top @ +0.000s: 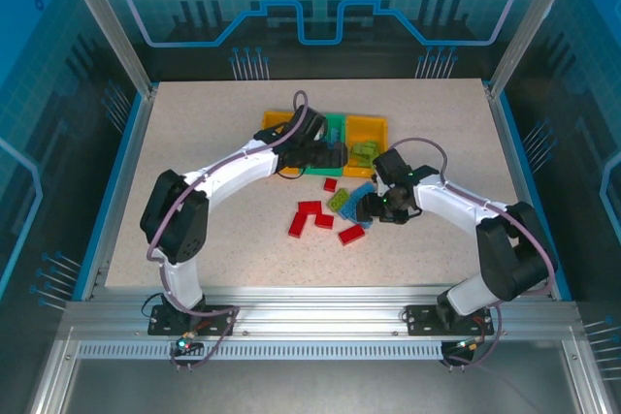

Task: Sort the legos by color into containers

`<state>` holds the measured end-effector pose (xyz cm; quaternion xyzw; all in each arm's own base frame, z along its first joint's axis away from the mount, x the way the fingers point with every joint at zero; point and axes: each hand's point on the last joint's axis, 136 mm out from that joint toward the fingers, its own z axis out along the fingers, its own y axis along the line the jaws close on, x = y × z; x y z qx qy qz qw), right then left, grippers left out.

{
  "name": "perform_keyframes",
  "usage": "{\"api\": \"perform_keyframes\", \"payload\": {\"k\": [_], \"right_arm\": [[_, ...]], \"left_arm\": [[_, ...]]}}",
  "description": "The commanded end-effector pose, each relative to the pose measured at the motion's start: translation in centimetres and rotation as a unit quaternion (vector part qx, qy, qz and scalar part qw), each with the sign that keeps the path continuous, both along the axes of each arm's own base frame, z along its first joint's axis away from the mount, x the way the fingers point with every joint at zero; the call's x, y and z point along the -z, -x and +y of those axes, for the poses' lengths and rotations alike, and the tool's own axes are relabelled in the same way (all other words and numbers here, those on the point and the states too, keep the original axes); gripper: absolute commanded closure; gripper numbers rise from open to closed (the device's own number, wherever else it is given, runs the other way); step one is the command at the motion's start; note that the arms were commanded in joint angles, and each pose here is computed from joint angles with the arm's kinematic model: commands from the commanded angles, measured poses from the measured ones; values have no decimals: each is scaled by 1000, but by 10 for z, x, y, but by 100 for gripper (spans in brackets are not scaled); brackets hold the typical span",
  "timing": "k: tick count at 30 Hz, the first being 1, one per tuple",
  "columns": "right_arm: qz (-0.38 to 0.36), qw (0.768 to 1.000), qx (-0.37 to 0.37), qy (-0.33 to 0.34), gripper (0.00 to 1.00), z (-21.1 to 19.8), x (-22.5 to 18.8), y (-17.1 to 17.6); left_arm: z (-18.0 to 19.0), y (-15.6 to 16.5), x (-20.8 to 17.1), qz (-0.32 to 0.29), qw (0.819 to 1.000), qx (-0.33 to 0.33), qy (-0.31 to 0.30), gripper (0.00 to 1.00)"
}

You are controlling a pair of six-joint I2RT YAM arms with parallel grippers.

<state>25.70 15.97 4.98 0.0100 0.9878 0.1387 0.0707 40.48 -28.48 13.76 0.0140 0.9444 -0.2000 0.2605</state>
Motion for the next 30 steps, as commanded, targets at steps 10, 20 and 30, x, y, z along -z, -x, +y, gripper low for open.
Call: {"api": "perform_keyframes", "payload": {"k": [10, 20, 30], "right_arm": [[38, 998, 58, -10, 37, 4, 24, 8], [38, 997, 60, 7, 56, -16, 21, 15], [31, 998, 61, -3, 37, -19, 15, 17]], "left_arm": [[15, 8, -1, -10, 1000, -15, -4, 1], [18, 11, 2, -8, 1000, -16, -3, 1], [12, 12, 10, 5, 1000, -18, 11, 1]]}}
